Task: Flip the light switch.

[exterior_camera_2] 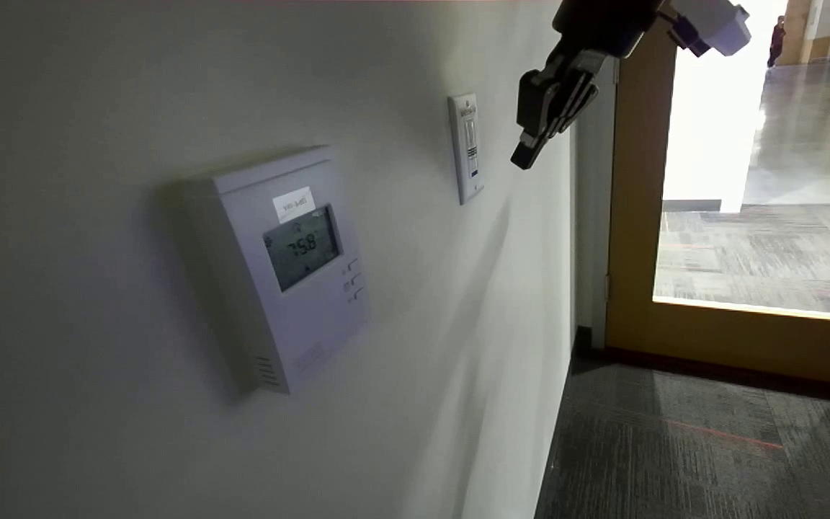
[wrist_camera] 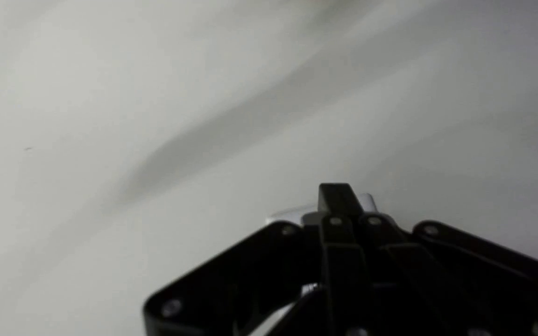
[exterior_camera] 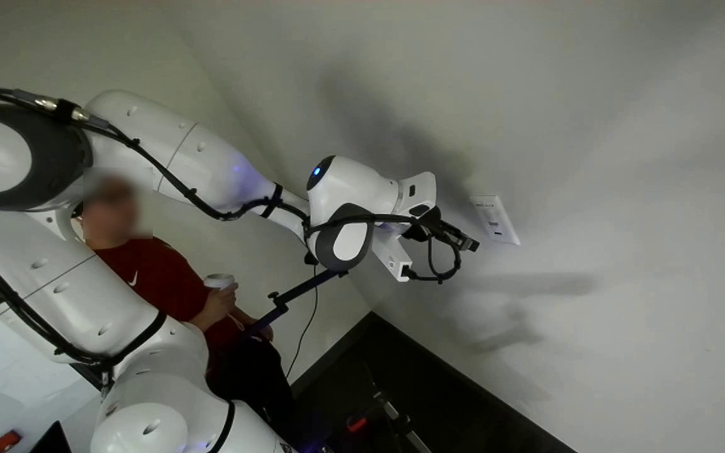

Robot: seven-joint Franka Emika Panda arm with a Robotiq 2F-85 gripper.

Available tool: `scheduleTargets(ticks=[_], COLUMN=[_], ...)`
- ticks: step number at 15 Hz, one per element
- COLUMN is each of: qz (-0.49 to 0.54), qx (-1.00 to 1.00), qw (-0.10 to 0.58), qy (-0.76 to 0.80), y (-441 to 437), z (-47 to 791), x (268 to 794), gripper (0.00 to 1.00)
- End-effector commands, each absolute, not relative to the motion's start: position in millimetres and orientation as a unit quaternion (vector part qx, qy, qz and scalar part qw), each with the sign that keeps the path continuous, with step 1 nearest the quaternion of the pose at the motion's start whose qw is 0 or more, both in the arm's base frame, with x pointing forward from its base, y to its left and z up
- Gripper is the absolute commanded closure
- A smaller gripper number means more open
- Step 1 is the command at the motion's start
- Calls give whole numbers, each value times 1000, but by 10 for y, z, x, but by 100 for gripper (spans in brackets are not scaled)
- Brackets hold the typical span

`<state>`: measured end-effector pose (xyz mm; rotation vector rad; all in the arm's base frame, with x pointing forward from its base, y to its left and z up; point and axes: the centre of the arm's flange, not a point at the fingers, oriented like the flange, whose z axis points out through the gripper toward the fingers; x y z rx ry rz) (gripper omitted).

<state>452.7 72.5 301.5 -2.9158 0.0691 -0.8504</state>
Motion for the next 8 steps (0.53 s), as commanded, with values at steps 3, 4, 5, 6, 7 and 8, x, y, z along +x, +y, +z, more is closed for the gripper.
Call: scheduleTargets(ticks=[3, 4, 5, 6, 7, 8], qz=[-280, -278, -278, -278, -277, -277], qx=[-959, -959, -959, -959, -959, -959], qw=[48, 49, 48, 49, 50, 50], qy=[22, 23, 23, 22, 22, 21], y=[679, 676, 681, 687, 694, 700], z=[2993, 2981, 2970, 2963, 2955, 2956], x=[4792, 4823, 4848, 4865, 4880, 4892], gripper=[100, 100, 100, 100, 100, 100])
